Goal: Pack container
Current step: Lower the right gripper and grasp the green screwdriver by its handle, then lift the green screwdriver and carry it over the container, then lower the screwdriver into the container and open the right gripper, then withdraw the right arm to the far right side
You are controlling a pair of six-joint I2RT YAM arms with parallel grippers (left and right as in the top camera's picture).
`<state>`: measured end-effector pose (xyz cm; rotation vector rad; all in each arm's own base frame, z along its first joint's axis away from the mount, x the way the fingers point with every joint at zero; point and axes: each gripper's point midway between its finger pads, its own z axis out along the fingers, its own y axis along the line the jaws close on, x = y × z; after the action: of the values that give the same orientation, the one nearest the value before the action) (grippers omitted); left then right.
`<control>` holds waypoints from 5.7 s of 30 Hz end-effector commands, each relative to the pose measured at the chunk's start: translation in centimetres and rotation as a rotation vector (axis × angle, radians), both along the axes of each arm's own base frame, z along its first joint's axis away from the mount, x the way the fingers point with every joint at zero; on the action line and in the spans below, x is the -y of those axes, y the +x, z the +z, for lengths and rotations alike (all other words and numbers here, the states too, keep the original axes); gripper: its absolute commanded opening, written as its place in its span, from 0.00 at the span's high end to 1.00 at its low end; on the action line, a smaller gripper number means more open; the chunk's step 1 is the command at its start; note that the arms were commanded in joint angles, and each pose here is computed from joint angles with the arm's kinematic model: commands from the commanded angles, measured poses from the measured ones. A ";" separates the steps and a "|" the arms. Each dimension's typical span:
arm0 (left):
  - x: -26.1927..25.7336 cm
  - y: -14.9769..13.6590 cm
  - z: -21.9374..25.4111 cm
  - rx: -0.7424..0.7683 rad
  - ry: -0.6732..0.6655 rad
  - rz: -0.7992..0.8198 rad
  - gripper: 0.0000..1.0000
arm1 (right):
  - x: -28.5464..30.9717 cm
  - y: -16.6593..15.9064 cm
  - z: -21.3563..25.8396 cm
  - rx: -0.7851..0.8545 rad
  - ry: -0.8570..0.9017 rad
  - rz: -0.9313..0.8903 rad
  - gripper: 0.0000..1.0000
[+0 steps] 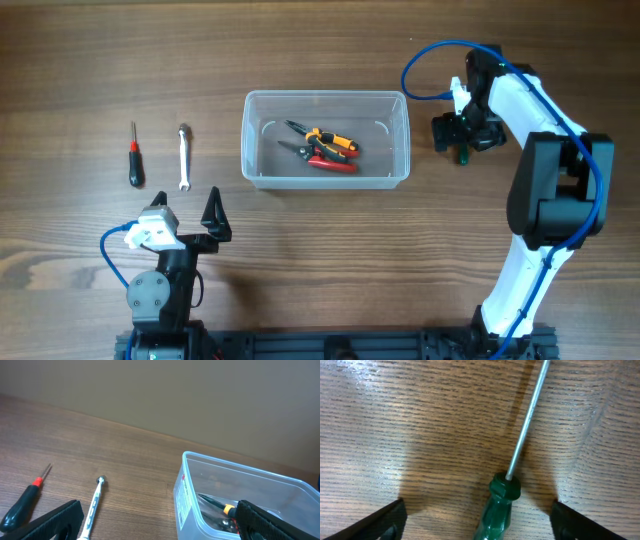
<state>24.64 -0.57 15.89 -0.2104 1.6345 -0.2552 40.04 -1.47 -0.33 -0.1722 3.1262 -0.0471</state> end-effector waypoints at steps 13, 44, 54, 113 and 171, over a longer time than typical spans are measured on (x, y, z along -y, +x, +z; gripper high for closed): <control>-0.2 0.0 -0.2 -0.005 -0.009 0.008 0.00 | 0.5 -0.5 -1.4 -0.033 -0.023 -0.008 0.50; -0.2 0.0 -0.2 -0.005 -0.009 0.008 0.00 | 0.8 5.3 6.9 0.119 -0.037 -0.022 0.96; -0.2 0.0 -0.2 -0.005 -0.009 0.008 0.00 | -5.6 7.5 19.8 0.317 0.076 0.309 0.96; -0.2 0.0 -0.2 -0.005 -0.009 0.008 0.00 | -25.6 -4.1 3.8 0.015 0.236 0.898 0.73; -0.2 0.0 -0.2 -0.005 -0.009 0.008 0.00 | 15.4 0.9 29.7 0.499 -0.228 -0.659 0.00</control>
<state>24.64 -0.57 15.89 -0.2104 1.6345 -0.2552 41.30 -14.17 29.58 0.7399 2.5391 -0.3889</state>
